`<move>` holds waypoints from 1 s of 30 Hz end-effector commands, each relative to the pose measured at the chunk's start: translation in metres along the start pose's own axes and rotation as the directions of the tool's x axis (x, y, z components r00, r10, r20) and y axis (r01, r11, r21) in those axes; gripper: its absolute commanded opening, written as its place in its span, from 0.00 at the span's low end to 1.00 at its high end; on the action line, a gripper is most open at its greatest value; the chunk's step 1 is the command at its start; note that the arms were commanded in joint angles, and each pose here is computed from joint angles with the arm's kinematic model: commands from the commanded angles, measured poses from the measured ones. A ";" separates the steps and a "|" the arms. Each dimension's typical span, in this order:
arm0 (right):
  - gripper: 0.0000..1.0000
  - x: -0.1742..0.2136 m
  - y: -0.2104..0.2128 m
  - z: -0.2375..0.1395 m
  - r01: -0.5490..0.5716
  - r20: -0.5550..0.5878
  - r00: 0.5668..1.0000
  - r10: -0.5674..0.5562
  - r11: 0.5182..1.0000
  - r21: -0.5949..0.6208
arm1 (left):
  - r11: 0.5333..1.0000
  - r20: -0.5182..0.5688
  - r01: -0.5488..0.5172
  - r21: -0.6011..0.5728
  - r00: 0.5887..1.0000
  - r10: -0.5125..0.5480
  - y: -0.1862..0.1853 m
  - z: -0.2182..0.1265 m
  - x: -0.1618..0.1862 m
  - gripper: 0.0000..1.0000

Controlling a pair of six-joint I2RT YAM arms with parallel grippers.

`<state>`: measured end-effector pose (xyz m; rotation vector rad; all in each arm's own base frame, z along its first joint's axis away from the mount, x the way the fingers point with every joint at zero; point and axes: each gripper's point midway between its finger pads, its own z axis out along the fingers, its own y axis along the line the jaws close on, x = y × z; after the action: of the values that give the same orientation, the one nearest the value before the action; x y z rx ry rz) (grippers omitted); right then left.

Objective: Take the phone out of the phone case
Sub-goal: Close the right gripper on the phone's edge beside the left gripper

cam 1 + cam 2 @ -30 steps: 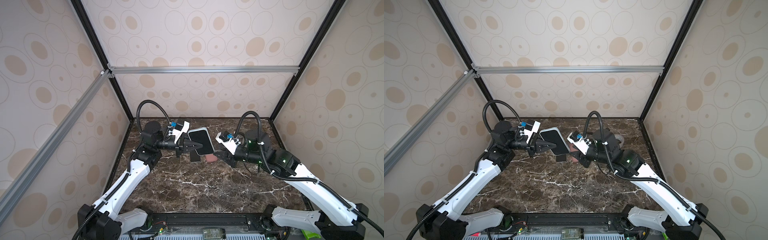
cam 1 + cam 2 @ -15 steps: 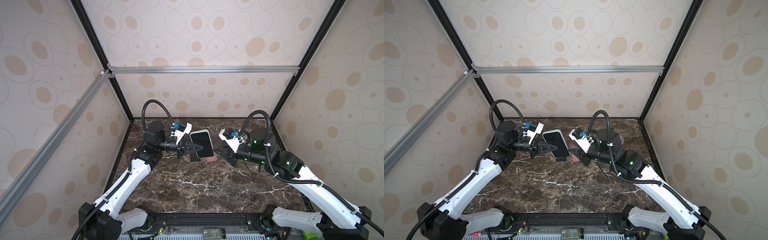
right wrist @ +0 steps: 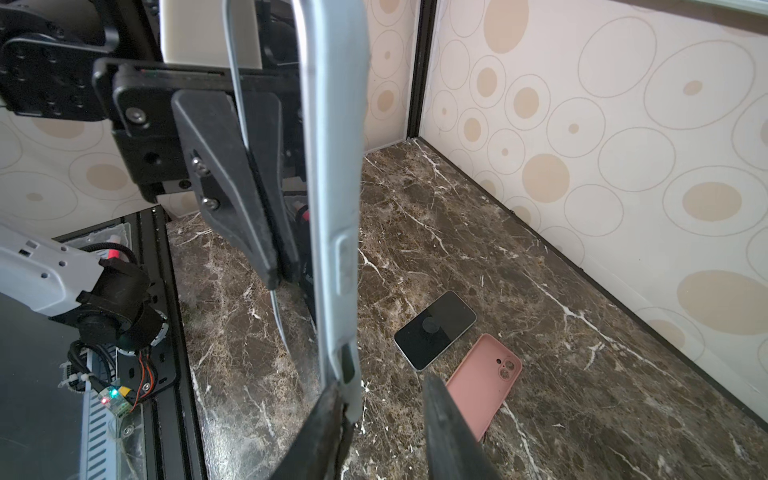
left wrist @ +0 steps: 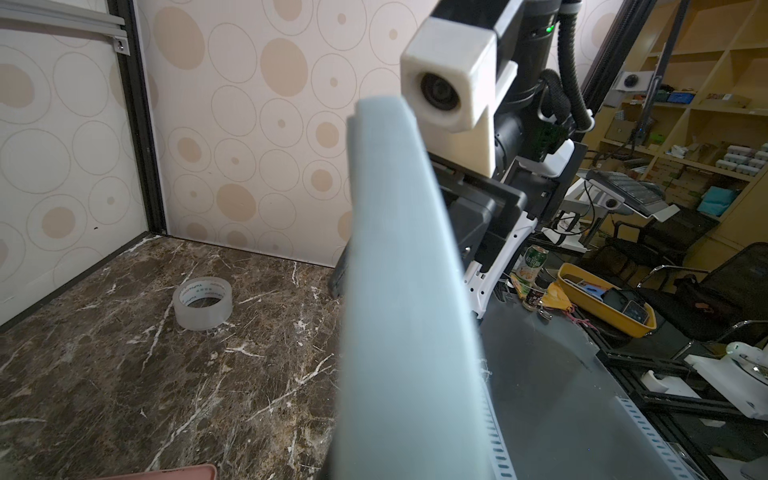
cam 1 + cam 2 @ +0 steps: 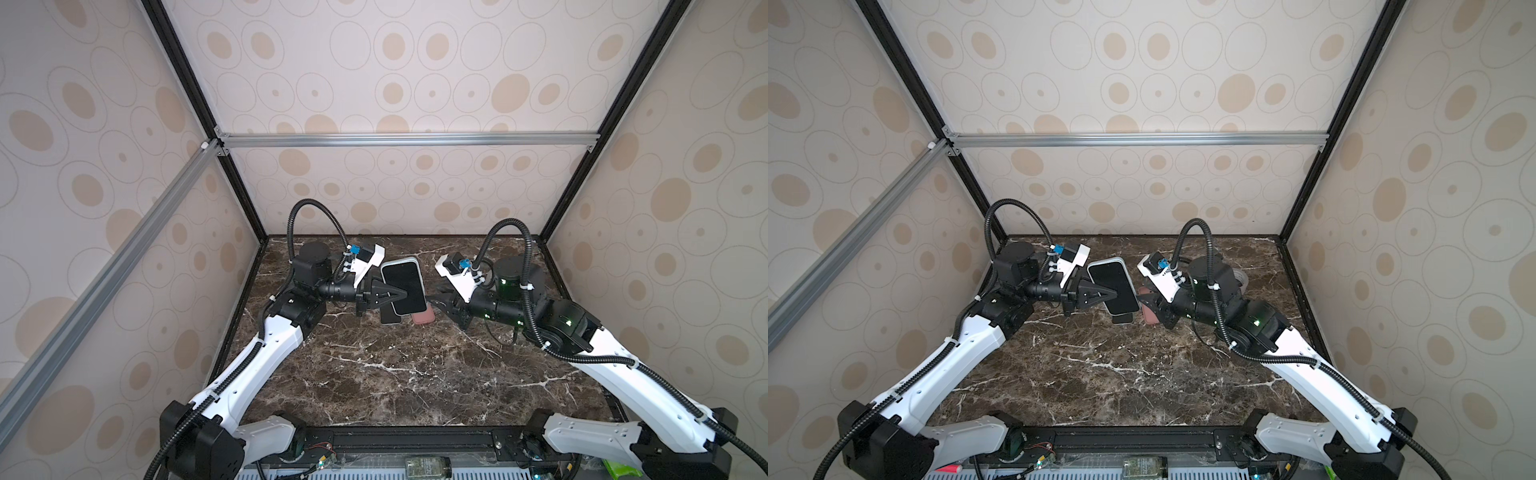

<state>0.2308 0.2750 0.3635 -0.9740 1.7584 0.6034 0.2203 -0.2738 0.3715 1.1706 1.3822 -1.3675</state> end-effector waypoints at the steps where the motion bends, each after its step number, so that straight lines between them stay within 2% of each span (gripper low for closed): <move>1: 0.34 -0.015 0.001 0.018 -0.044 0.056 0.997 0.045 0.999 -0.019 | 0.978 0.032 -0.136 0.157 0.991 0.132 -0.042 0.008 -0.021 0.00; 11: 0.33 -0.022 -0.006 0.020 -0.126 0.119 0.985 0.124 0.992 0.010 | 0.974 0.039 -0.134 0.183 0.991 0.130 -0.046 0.009 -0.021 0.00; 14: 0.34 -0.026 -0.002 0.020 -0.139 0.148 0.979 0.140 0.990 -0.022 | 0.972 0.039 -0.126 0.196 0.992 0.121 -0.047 0.011 -0.020 0.00; 18: 0.34 -0.032 0.013 0.019 -0.102 0.163 0.979 0.119 0.989 -0.109 | 0.972 0.037 -0.125 0.197 0.992 0.120 -0.047 0.011 -0.019 0.00; 21: 0.34 -0.033 0.016 0.016 -0.095 0.171 0.979 0.115 0.988 -0.121 | 0.972 0.035 -0.124 0.199 0.992 0.120 -0.047 0.011 -0.018 0.00; 24: 0.35 -0.038 0.028 0.005 -0.077 0.178 0.977 0.117 0.973 -0.218 | 0.972 0.028 -0.126 0.197 0.992 0.123 -0.047 0.011 -0.017 0.00; 27: 0.37 -0.043 0.045 -0.009 -0.050 0.181 0.976 0.124 0.929 -0.366 | 0.975 0.016 -0.129 0.182 0.992 0.128 -0.045 0.012 -0.015 0.00; 30: 0.37 -0.043 0.049 -0.022 -0.049 0.195 0.970 0.146 0.900 -0.433 | 0.978 0.009 -0.133 0.159 0.991 0.133 -0.041 0.012 -0.014 0.00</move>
<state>0.2246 0.2834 0.3771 -0.9337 1.7065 0.9060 0.2057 -0.2773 0.3769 1.2440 1.3108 -1.3979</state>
